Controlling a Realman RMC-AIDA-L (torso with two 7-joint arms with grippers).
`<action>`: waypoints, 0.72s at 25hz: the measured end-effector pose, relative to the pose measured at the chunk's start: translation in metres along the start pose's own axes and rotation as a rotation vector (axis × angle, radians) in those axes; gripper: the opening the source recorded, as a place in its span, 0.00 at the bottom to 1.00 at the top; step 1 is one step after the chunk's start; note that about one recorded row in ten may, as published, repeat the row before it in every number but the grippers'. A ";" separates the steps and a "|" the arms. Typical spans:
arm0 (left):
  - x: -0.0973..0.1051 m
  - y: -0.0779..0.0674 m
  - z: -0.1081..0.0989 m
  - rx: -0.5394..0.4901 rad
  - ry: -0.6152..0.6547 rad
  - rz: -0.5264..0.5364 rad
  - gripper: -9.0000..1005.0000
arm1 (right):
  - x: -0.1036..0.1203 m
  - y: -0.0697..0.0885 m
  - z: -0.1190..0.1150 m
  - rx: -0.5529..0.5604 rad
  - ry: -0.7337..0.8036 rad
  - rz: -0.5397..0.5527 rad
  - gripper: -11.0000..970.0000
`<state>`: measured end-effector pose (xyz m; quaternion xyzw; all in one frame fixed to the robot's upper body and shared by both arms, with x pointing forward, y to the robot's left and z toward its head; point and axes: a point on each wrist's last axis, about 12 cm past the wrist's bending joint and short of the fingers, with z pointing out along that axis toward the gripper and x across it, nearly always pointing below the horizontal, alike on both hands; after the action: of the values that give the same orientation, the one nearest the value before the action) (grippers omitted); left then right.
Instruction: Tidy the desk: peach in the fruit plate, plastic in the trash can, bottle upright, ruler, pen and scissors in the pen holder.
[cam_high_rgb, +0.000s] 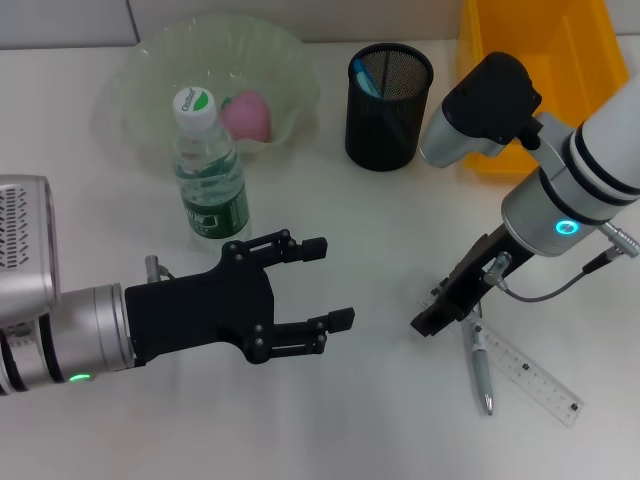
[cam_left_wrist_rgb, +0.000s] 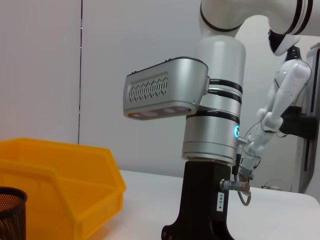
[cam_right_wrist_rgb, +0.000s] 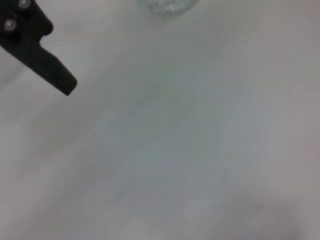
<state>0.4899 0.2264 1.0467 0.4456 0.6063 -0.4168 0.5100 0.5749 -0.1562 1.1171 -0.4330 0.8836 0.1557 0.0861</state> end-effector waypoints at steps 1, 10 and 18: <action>0.000 0.000 0.000 0.000 0.000 0.000 0.80 | 0.000 0.000 0.000 0.004 0.003 -0.001 0.76; 0.000 0.000 0.002 0.003 0.004 0.003 0.80 | -0.003 0.000 -0.002 0.019 0.002 -0.009 0.44; 0.000 0.000 0.003 0.004 0.005 0.001 0.80 | -0.007 0.003 -0.018 0.036 -0.066 -0.026 0.40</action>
<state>0.4903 0.2237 1.0458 0.4481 0.6067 -0.4165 0.5077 0.5766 -0.1552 1.1362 -0.4375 0.8772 0.1530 0.1250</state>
